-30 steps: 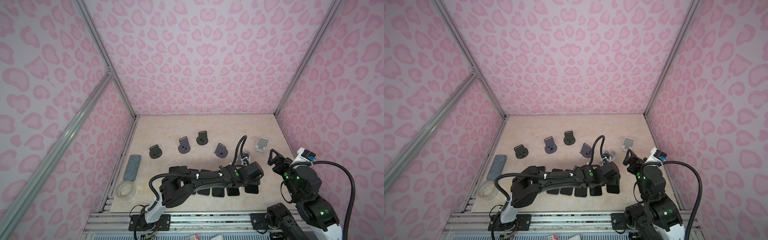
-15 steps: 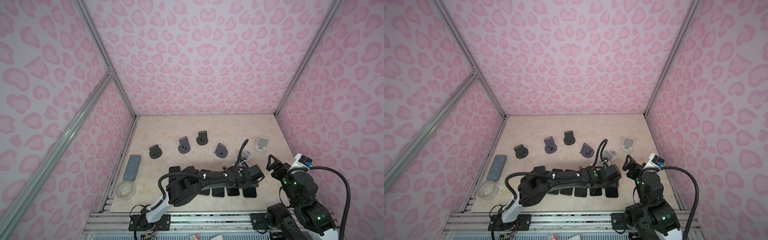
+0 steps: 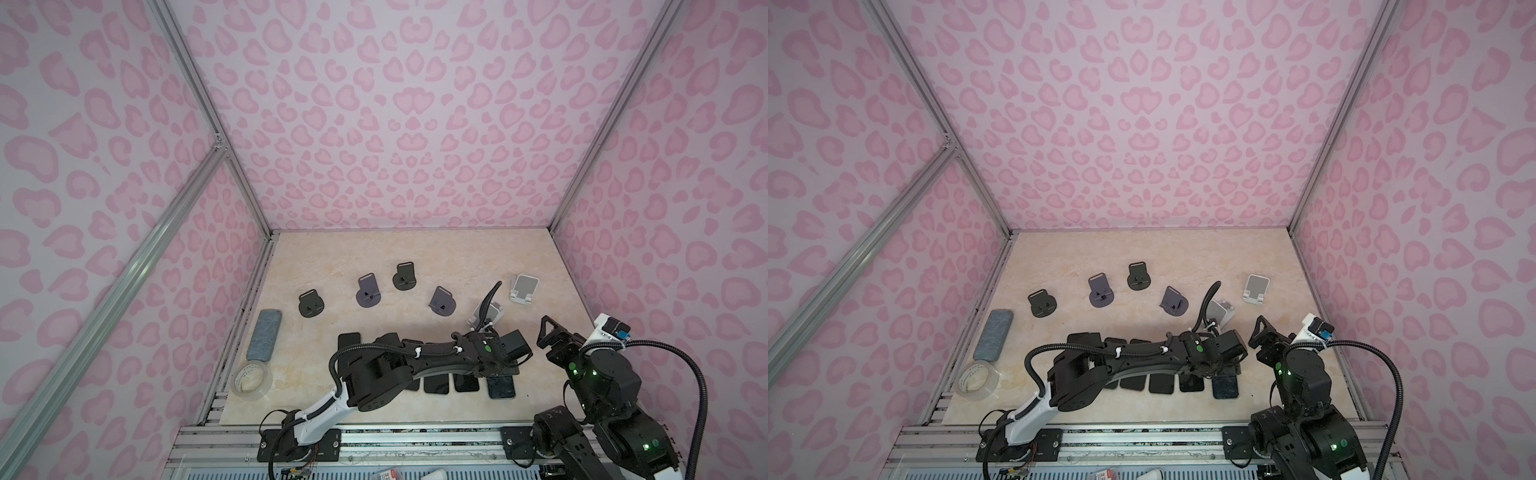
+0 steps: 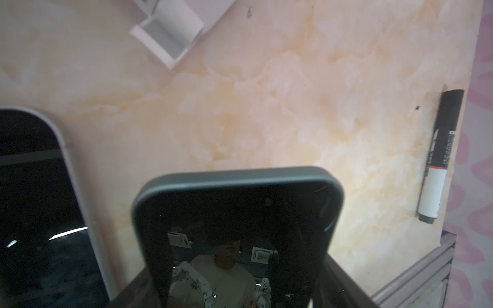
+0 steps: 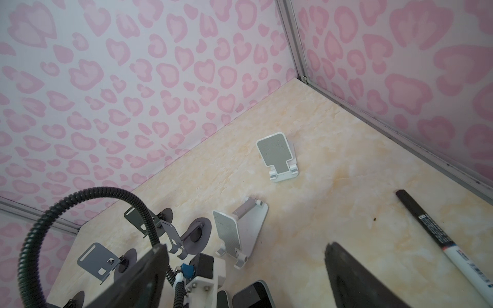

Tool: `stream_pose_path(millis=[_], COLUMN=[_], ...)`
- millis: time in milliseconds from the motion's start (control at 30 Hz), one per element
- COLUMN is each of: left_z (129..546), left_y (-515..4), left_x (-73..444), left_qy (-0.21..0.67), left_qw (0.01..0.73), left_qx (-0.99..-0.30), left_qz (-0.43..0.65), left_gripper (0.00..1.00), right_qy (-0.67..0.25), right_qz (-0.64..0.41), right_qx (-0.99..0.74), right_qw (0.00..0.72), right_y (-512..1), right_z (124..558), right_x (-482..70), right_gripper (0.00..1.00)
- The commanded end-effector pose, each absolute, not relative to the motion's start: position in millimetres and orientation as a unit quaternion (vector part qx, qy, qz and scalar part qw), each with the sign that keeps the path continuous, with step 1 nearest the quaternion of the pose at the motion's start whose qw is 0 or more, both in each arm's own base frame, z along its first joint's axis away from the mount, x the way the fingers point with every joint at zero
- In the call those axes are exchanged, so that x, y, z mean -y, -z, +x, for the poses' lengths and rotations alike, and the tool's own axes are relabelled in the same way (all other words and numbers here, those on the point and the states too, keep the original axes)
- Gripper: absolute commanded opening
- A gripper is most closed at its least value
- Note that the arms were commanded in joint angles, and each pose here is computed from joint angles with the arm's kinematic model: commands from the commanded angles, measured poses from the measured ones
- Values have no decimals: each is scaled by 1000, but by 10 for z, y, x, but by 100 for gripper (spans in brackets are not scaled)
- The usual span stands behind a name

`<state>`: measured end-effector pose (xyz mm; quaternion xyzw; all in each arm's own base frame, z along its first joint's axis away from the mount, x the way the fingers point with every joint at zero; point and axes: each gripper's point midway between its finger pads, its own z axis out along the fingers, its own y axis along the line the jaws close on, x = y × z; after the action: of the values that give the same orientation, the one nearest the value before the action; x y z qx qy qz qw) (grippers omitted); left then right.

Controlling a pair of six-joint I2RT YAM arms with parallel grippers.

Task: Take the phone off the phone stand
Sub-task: 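Lower the held phone flat beside the row of phones with left gripper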

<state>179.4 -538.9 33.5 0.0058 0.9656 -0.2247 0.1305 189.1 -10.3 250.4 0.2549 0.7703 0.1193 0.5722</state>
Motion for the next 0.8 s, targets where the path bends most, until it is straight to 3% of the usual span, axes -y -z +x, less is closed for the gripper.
stream_pose_path(millis=[0, 433, 767], left_z=[1774, 1719, 1662], left_y=[-130, -41, 18], left_x=[5218, 4996, 5022], left_qy=[180, 113, 118], left_qw=[119, 111, 83], left_qx=[-976, -987, -989], left_qz=[-9, -28, -36], left_gripper=[56, 62, 68], right_qy=[-126, -132, -122], right_qz=[250, 218, 193], right_qx=[-778, -786, -782], right_qw=[563, 562, 580], right_y=[-2463, -2595, -2800], right_z=[1904, 1896, 1770], right_x=[59, -19, 16], right_gripper=[94, 93, 93])
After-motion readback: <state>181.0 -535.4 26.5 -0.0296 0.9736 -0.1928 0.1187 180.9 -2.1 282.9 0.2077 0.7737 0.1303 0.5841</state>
